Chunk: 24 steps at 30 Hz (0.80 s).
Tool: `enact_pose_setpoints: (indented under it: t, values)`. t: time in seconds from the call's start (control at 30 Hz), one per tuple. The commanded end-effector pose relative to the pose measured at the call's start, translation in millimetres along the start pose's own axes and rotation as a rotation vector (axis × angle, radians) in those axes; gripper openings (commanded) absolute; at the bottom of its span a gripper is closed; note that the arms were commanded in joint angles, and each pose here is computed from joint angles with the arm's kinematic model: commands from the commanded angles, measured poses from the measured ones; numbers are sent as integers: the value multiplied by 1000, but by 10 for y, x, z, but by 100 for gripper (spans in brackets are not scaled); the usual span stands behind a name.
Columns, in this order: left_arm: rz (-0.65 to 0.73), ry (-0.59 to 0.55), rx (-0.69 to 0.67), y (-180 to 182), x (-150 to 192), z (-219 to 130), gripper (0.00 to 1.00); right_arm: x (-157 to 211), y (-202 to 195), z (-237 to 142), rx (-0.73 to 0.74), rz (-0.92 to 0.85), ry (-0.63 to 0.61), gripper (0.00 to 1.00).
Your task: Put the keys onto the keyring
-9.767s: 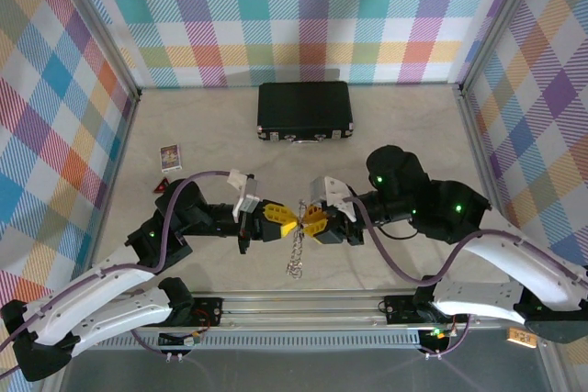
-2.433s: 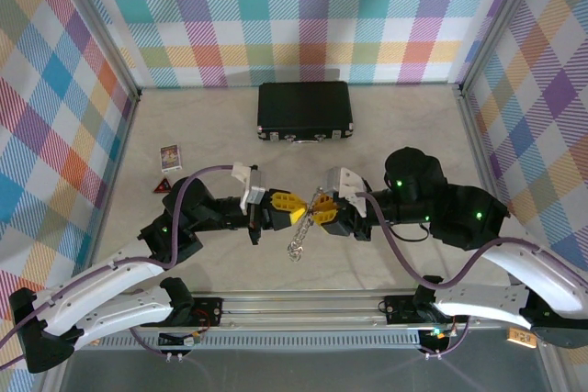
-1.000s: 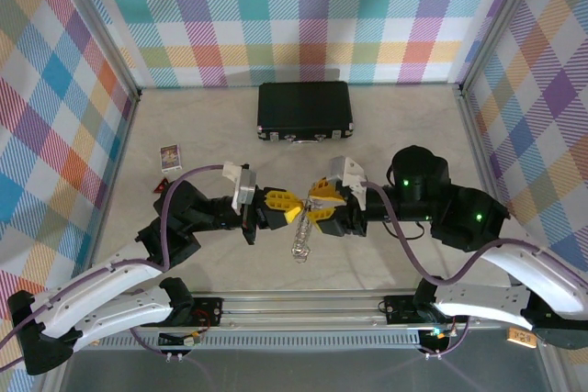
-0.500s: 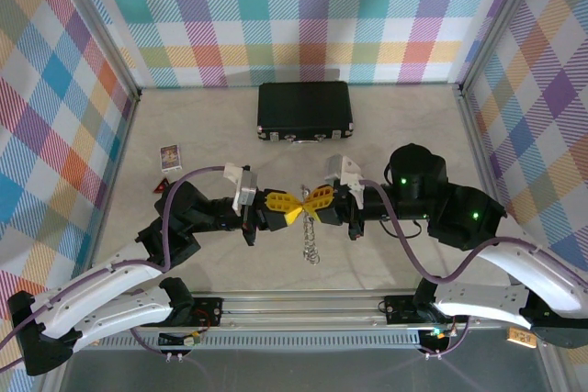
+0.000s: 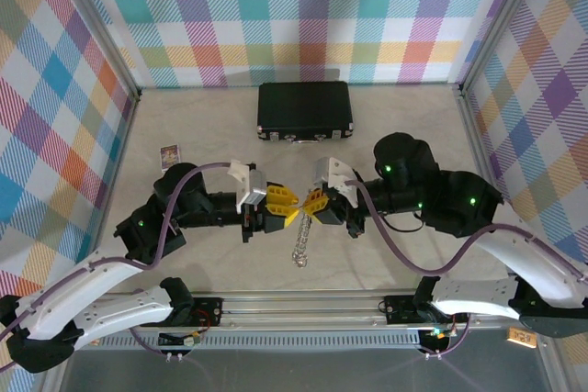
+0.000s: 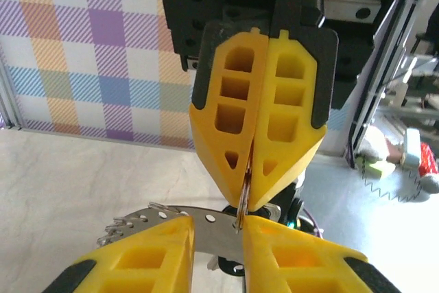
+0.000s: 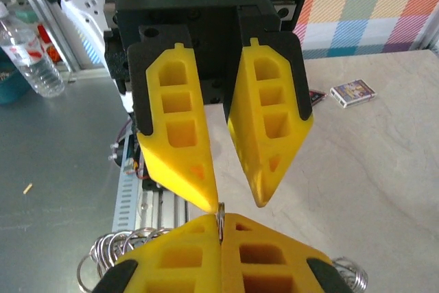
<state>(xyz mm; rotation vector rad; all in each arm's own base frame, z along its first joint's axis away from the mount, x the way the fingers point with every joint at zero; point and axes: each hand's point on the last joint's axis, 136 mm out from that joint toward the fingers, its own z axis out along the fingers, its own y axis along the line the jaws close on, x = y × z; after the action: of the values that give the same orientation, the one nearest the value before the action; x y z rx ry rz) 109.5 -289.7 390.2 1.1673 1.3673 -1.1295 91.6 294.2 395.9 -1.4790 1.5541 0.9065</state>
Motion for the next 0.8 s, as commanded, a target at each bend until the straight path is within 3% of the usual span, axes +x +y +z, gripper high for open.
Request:
enact_pose_setpoints:
  t: [0.0, 0.37, 0.77]
  values:
    - [2, 143, 34, -47, 276, 4, 23, -38, 127, -74, -62, -68, 21, 0]
    - [-19, 81, 56, -79, 203, 27, 19, 26, 205, 19, -136, -69, 59, 0]
    - [-35, 100, 86, -161, 191, -23, 28, -6, 109, -8, -66, -87, 36, 0]
